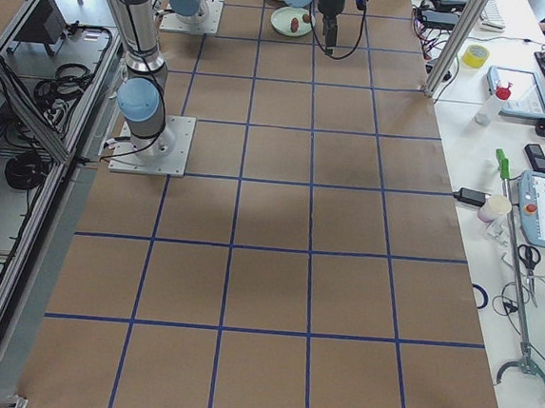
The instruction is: Collect all strawberries into plate
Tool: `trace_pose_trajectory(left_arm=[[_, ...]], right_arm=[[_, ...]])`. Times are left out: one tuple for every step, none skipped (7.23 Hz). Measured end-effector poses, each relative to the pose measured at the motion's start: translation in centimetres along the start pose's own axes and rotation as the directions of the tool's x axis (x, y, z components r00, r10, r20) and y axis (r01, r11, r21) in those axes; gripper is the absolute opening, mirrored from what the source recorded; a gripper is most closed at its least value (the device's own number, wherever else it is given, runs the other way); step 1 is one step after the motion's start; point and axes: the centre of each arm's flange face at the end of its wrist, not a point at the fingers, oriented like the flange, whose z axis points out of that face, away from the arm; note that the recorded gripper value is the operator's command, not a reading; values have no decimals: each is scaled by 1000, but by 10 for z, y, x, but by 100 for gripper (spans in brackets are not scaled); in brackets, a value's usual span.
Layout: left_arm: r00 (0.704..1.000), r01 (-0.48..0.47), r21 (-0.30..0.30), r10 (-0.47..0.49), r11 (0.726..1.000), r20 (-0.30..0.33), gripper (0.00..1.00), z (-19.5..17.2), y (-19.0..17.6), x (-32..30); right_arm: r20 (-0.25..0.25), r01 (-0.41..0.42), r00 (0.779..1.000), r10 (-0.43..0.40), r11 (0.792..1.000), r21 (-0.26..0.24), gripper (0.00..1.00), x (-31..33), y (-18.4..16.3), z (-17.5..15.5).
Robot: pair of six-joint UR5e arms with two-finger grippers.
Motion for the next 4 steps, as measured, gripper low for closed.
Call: trace_pose_trajectory(left_arm=[[1000,3,52,-3,999,-5,100,-44,9,-3],[1000,8,100,-7,995,-13,100,-77,21,-3],[999,24,130,-20,991,-34,100,-96,32,-2],[997,55,155,-46,986,-65,100,-106,39,1]], right_arm=[[0,0,1000,0,1000,0,100,0,0,0],[1,-1,1000,1,1000,0,100,0,0,0],[2,-1,1000,1,1000,0,100,0,0,0],[2,-2,1000,2,1000,-1,100,0,0,0]])
